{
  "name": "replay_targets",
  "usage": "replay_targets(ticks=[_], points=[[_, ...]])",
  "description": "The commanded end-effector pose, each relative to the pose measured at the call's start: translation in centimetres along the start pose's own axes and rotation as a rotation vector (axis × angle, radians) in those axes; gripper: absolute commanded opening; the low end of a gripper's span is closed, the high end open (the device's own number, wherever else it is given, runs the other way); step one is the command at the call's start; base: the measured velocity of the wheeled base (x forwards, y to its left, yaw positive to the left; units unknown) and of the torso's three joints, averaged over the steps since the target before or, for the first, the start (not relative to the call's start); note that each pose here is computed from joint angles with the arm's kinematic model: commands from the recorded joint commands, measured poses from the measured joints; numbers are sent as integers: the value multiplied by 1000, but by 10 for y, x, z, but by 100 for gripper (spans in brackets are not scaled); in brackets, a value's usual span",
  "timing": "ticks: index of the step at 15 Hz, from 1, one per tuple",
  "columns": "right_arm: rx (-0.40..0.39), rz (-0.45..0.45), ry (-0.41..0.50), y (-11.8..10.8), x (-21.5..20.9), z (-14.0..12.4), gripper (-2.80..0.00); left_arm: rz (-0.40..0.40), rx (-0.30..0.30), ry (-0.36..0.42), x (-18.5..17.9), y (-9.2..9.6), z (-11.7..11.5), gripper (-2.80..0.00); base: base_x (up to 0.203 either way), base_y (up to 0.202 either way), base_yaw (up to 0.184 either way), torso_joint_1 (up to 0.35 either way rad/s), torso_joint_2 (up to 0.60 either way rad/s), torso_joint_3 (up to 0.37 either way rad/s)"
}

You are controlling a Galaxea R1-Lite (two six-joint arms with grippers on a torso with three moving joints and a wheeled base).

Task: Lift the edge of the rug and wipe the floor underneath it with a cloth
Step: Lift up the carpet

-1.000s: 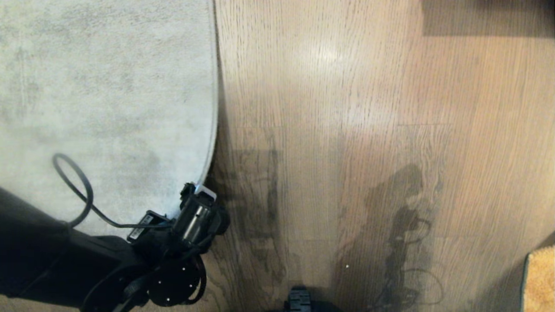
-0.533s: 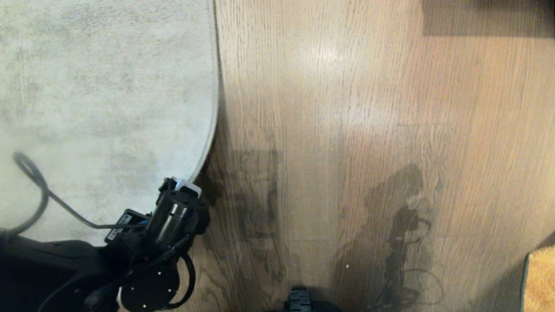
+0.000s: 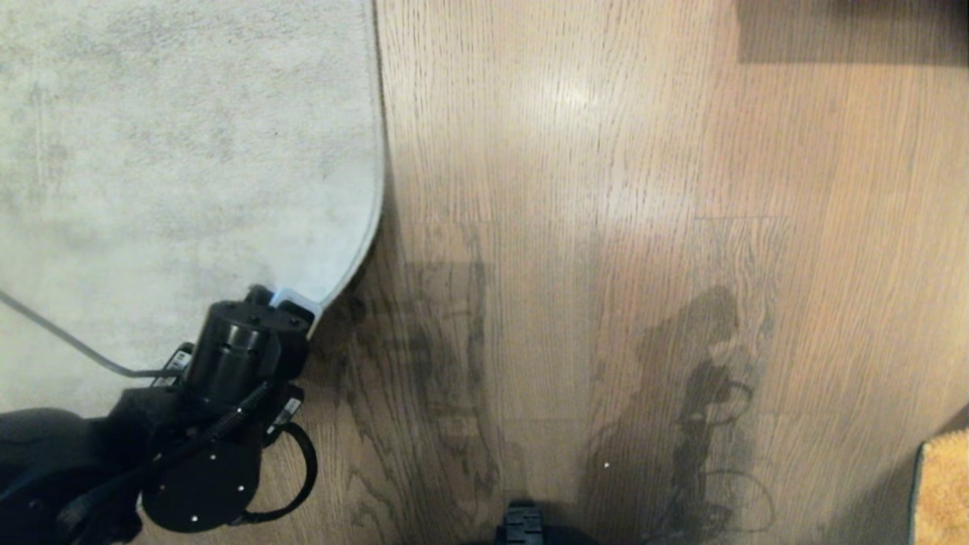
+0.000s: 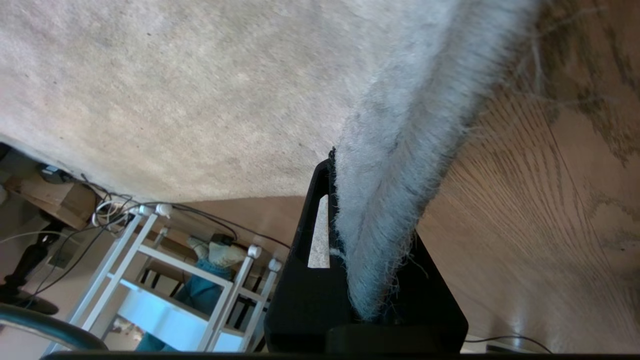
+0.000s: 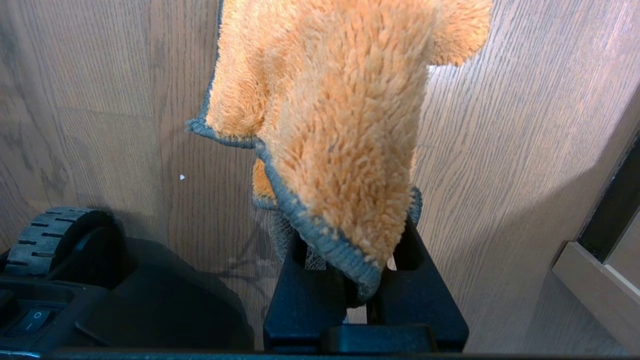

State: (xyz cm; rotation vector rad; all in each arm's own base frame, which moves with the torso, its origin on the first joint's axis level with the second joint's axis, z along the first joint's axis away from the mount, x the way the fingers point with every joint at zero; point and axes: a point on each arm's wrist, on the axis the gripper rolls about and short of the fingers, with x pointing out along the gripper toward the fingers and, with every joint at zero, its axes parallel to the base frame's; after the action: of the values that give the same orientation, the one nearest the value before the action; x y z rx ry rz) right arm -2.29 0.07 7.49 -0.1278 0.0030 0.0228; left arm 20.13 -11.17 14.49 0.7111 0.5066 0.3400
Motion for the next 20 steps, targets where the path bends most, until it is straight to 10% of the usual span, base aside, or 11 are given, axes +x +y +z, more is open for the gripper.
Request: replay_targets(ticks=[1, 20], points=[[-1, 1, 2, 0, 0, 0, -280, 11, -37, -11, 0, 17, 1, -280, 0, 0, 0, 0, 0, 0], [-1, 1, 2, 0, 0, 0, -280, 61, -167, -69, -8, 95, 14, -280, 0, 0, 0, 0, 0, 0]])
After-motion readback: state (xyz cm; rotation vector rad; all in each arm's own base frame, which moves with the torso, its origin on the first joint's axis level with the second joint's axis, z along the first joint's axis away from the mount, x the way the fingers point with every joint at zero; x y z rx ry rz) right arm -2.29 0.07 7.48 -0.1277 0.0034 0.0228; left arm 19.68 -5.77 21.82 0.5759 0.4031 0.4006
